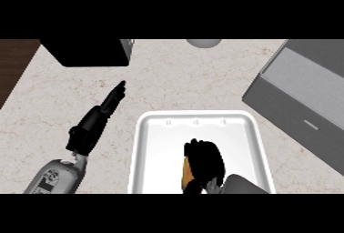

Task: Pick the pear from the tray and place it in the cardboard box

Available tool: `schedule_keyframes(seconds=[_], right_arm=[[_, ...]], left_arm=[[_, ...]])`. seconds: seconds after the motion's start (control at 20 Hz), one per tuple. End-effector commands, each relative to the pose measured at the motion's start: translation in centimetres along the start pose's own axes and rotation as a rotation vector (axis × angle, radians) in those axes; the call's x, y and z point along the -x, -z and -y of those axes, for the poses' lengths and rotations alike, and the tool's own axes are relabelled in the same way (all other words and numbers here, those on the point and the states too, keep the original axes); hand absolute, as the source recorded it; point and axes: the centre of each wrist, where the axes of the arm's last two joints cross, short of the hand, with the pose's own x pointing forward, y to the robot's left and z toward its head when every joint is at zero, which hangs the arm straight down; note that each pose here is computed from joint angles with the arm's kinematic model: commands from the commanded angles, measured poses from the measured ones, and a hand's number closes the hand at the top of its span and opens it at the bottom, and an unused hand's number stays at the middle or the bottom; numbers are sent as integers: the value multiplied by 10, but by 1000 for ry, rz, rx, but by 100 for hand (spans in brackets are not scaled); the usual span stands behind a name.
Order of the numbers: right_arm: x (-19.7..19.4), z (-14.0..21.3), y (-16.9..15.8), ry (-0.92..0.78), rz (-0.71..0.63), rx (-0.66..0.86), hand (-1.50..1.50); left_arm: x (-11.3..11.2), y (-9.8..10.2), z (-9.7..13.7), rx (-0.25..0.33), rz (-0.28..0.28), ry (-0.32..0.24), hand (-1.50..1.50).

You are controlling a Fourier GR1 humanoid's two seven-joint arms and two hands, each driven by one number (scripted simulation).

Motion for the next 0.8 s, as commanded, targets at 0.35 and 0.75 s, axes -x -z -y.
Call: schedule_keyframes(seconds=[0.35, 0.75], right_arm=[[58, 49, -59, -246, 674, 334, 150], [115, 85, -92, -237, 903, 458, 150]], left_arm=[[7, -5, -6, -37, -37, -14, 0], [12, -11, -10, -85, -46, -23, 0]])
